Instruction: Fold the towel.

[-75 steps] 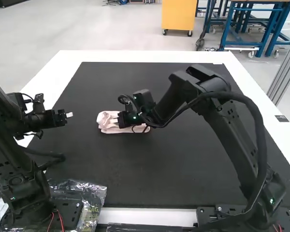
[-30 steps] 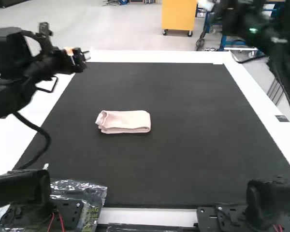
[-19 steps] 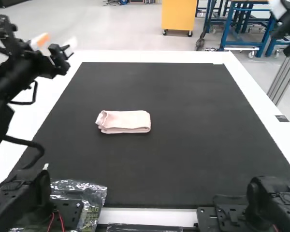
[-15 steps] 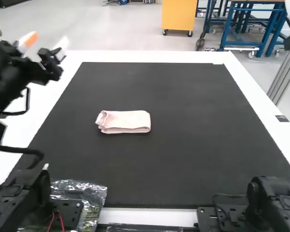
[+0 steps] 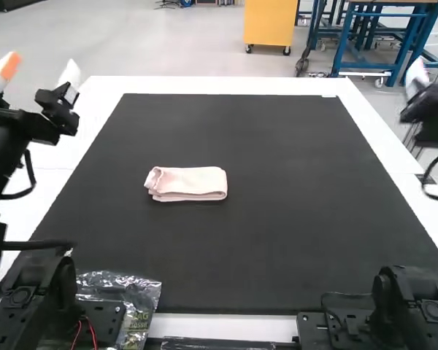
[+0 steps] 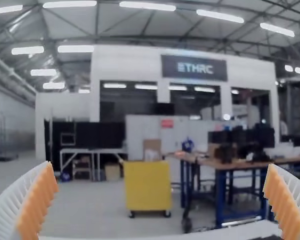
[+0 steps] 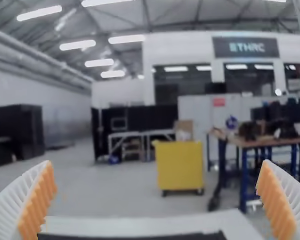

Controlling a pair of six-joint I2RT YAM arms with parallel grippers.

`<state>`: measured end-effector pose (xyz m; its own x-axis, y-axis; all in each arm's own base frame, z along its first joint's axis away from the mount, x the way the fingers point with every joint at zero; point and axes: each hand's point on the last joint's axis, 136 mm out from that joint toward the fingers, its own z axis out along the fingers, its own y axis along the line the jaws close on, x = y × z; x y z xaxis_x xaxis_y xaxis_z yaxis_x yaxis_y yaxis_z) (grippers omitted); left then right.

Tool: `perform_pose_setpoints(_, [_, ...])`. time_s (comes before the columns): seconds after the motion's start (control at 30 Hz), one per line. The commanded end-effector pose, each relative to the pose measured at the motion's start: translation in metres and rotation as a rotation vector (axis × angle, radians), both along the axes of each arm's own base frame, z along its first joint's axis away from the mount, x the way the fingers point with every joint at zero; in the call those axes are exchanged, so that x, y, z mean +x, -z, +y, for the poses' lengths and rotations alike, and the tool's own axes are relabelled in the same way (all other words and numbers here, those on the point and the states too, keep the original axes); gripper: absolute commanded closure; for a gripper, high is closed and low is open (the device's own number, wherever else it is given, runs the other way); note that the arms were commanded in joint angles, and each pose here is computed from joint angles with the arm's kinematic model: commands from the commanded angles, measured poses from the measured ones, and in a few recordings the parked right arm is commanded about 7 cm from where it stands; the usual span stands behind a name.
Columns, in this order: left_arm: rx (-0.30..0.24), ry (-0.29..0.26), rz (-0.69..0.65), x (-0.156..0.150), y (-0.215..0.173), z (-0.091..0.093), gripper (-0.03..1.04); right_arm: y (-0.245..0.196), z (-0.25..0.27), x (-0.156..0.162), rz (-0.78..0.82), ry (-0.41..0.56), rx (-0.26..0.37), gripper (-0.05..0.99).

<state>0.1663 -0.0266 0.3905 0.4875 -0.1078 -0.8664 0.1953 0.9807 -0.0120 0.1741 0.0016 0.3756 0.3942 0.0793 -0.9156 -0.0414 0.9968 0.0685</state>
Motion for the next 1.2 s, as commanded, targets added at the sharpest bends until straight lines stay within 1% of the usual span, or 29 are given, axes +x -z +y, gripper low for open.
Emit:
perform_pose_setpoints(0.0, [-0.023,-0.086,0.044,0.02,0.028,0.016,0.04,0.041,-0.016,0.023,0.072,0.104,-0.015,0.02])
perform_pose_setpoints(0.03, [-0.009,-0.103,0.061,0.027,0.039,0.018,0.04,0.057,-0.016,0.032,0.098,0.111,-0.04,0.02])
perform_pose_setpoints(0.1, [0.043,-0.13,0.117,0.041,0.068,0.019,0.04,0.077,-0.015,0.042,0.097,0.132,-0.118,0.02])
perform_pose_setpoints(0.17, [0.073,-0.113,0.117,0.049,0.087,0.014,0.04,0.097,-0.012,0.051,0.11,0.134,-0.169,0.02])
perform_pose_setpoints(0.2, [0.086,-0.089,0.115,0.051,0.094,0.01,0.04,0.105,-0.012,0.054,0.111,0.144,-0.198,0.02])
perform_pose_setpoints(0.23, [0.092,-0.09,0.1,0.052,0.096,0.01,0.04,0.111,-0.014,0.056,0.103,0.154,-0.194,0.02])
perform_pose_setpoints(0.3, [0.108,-0.099,0.114,0.057,0.112,0.01,0.04,0.128,-0.018,0.061,0.11,0.174,-0.188,0.02])
perform_pose_setpoints(0.37, [0.077,-0.115,0.145,0.063,0.128,0.016,0.04,0.154,-0.025,0.066,0.221,0.203,-0.188,0.02])
perform_pose_setpoints(0.47, [0.061,-0.123,0.33,0.076,0.171,0.02,0.04,0.182,-0.025,0.07,0.335,0.189,-0.178,0.02])
perform_pose_setpoints(0.53, [0.058,-0.123,0.451,0.079,0.2,0.021,0.04,0.211,-0.025,0.071,0.456,0.18,-0.2,0.02])
perform_pose_setpoints(0.57, [0.056,-0.121,0.482,0.08,0.208,0.021,0.04,0.22,-0.025,0.071,0.49,0.175,-0.218,0.02])
perform_pose_setpoints(0.6, [0.057,-0.123,0.491,0.08,0.21,0.022,0.04,0.218,-0.023,0.071,0.482,0.17,-0.22,0.02])
perform_pose_setpoints(0.67, [0.077,-0.128,0.519,0.08,0.218,0.022,0.04,0.217,-0.023,0.071,0.48,0.169,-0.227,0.02])
perform_pose_setpoints(0.73, [0.087,-0.131,0.521,0.08,0.219,0.022,0.04,0.219,-0.019,0.071,0.482,0.145,-0.231,0.02])
perform_pose_setpoints(0.8, [0.087,-0.131,0.518,0.08,0.217,0.022,0.04,0.221,-0.01,0.072,0.486,0.093,-0.24,0.02])
perform_pose_setpoints(0.9, [0.088,-0.131,0.519,0.08,0.218,0.022,0.04,0.228,0.008,0.071,0.502,-0.015,-0.26,0.02])
perform_pose_setpoints(0.93, [0.088,-0.131,0.519,0.08,0.218,0.022,0.04,0.229,0.01,0.071,0.502,-0.028,-0.262,0.02])
perform_pose_setpoints(1.17, [0.088,-0.131,0.519,0.08,0.218,0.022,0.04,0.229,0.012,0.071,0.502,-0.035,-0.265,0.02])
